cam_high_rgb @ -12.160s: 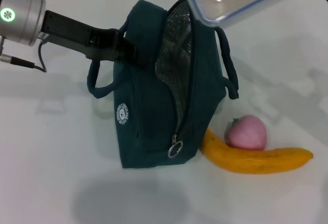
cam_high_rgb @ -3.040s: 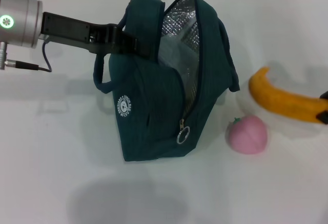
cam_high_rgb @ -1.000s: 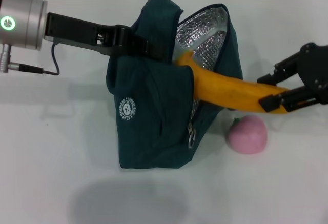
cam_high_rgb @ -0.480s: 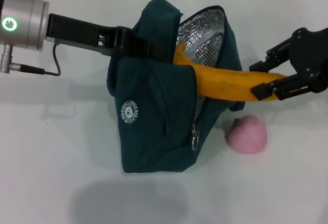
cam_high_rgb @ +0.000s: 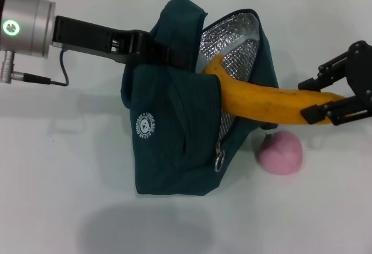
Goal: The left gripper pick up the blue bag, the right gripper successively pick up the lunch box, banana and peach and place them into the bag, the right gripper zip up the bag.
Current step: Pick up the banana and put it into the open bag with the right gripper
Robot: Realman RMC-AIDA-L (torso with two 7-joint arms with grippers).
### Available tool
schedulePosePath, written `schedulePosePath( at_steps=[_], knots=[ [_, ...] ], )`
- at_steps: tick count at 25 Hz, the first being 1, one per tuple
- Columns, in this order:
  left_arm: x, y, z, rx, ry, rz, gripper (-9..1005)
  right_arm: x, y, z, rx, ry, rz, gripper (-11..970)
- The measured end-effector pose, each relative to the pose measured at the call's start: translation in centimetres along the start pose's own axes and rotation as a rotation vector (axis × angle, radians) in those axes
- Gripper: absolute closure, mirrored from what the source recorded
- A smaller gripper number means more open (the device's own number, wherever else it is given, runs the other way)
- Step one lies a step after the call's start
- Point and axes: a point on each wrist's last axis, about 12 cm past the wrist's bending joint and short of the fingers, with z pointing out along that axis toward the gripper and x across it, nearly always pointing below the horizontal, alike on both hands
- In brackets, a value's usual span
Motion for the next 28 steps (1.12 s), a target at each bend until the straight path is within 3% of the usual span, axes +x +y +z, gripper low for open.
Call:
schedulePosePath(
  at_steps=[11,28],
  knots=[
    [0.2,0.2,-0.2,-0.001,-0.009,-0.009,960,0.0,1.4,-1.3,0.004,-0.054,-0.042,519],
    [-0.1,-0.4,0.0,0.026,-0.013,0.01,960,-2.2,0.8,-0.1,-0.02,-0.02,-0.132,520]
  ],
)
